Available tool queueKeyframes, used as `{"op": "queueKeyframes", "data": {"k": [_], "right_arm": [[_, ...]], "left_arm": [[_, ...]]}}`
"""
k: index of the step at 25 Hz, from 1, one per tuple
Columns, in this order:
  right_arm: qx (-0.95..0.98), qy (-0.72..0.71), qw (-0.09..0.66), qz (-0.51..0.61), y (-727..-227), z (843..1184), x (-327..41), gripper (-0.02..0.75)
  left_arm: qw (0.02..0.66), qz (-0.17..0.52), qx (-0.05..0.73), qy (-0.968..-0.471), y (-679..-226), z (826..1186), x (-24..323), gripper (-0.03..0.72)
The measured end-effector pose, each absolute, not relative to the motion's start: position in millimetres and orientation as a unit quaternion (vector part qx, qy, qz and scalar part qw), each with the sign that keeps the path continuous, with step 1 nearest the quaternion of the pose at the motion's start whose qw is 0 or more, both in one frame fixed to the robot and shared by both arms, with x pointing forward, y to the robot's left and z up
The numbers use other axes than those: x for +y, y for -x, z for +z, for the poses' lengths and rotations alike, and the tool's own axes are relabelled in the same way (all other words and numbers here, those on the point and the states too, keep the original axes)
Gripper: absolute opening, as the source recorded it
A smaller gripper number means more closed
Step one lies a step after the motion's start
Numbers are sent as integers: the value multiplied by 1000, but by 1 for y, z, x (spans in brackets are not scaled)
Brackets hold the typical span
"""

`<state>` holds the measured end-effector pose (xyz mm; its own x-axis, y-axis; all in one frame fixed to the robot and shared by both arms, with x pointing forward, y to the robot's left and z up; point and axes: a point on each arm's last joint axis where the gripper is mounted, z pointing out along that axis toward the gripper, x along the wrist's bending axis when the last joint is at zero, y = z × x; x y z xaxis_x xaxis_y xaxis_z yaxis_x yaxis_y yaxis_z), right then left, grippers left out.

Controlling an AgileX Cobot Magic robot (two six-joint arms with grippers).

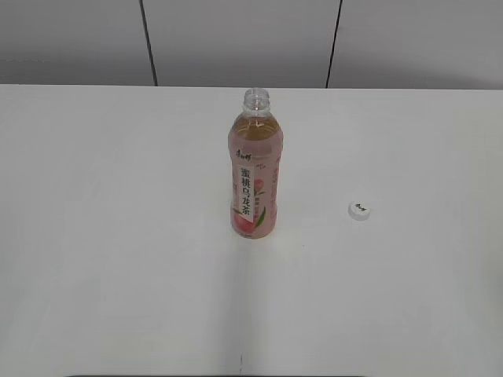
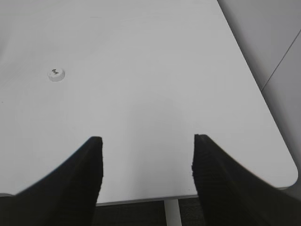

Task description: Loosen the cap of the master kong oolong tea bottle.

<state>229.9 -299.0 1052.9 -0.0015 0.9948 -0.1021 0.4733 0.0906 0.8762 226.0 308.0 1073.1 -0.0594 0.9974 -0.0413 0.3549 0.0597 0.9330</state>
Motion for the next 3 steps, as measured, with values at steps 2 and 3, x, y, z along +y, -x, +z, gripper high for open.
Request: {"op": "queueKeyframes", "data": {"k": [2, 3], "right_arm": [[625, -587, 393, 332, -230, 1053, -299, 458], [625, -587, 393, 332, -230, 1053, -299, 458]], "left_arm": [[401, 401, 608, -556, -226, 1073, 308, 357], [401, 401, 608, -556, -226, 1073, 308, 350]]}}
